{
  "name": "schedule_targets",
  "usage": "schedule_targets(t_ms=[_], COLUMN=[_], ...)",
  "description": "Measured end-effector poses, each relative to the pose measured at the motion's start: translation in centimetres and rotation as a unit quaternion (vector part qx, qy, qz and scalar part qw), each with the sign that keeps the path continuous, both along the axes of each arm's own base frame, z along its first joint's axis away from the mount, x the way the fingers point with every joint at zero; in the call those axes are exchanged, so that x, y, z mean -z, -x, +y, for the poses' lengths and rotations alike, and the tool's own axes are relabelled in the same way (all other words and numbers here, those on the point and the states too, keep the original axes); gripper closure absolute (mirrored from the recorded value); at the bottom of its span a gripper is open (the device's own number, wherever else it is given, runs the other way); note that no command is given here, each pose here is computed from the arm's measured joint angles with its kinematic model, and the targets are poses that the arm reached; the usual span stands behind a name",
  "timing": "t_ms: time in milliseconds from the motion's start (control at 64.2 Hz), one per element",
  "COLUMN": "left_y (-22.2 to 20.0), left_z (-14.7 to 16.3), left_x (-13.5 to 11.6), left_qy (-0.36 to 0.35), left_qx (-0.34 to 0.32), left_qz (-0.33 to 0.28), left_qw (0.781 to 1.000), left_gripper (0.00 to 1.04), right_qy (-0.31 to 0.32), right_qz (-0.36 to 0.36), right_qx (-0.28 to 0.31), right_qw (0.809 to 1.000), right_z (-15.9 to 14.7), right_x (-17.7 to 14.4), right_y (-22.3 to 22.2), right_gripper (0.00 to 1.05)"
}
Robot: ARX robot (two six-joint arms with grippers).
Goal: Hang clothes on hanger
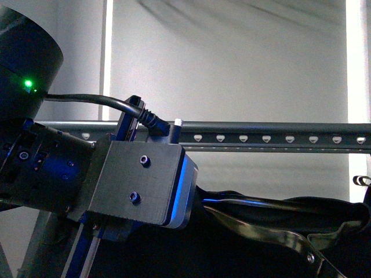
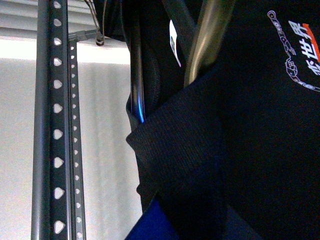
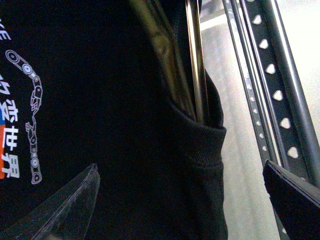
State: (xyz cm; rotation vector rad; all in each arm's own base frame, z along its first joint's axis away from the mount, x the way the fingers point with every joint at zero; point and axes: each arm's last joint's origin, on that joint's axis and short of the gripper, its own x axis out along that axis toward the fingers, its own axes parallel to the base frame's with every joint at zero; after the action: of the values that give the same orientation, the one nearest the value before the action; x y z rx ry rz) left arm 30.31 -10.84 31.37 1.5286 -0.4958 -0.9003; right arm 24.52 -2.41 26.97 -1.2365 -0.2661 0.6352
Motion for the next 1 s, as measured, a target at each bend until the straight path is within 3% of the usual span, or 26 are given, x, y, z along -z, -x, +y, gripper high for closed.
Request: schedule_targets(t_ms=[234,498,623,717,997], left_y=[0.0,0.0,0.0,0.0,-0.1], left_z=[0.0,0.0,0.0,0.0,0.0], left_x=[0.0,0.0,0.0,-0.1,-0.3], left_qy=[0.0,0.0,0.0,0.003,0.003], left_qx=[-0.001,-0.001,0.0,0.0,0.002], left_qz=[0.0,0.0,0.0,0.002,-0.008], left_qw=[1.0,1.0,1.0,1.0,1.0], left_gripper=[1.01,1.01,1.01,1.0,0.6], right_qy=[0.006,-0.003,-0.014,-0.018,-0.023], right_qz=[0.017,0.076,0.095,0.094,0.121], right_qx=[0.011,0.059,0.057,0.05,0.034], right_qw=[1.0,0.995,0.994,0.994,0.992], right_z=[1.2,0.4,0.1,0.0,-0.4], right_x=[-1.0,-0.6,-0.4,-0.6,0.0], right_y=[-3.8,-7.9,-7.7,-7.4,-5.2], right_gripper=[0.09,0.61,0.82,0.91,0.95])
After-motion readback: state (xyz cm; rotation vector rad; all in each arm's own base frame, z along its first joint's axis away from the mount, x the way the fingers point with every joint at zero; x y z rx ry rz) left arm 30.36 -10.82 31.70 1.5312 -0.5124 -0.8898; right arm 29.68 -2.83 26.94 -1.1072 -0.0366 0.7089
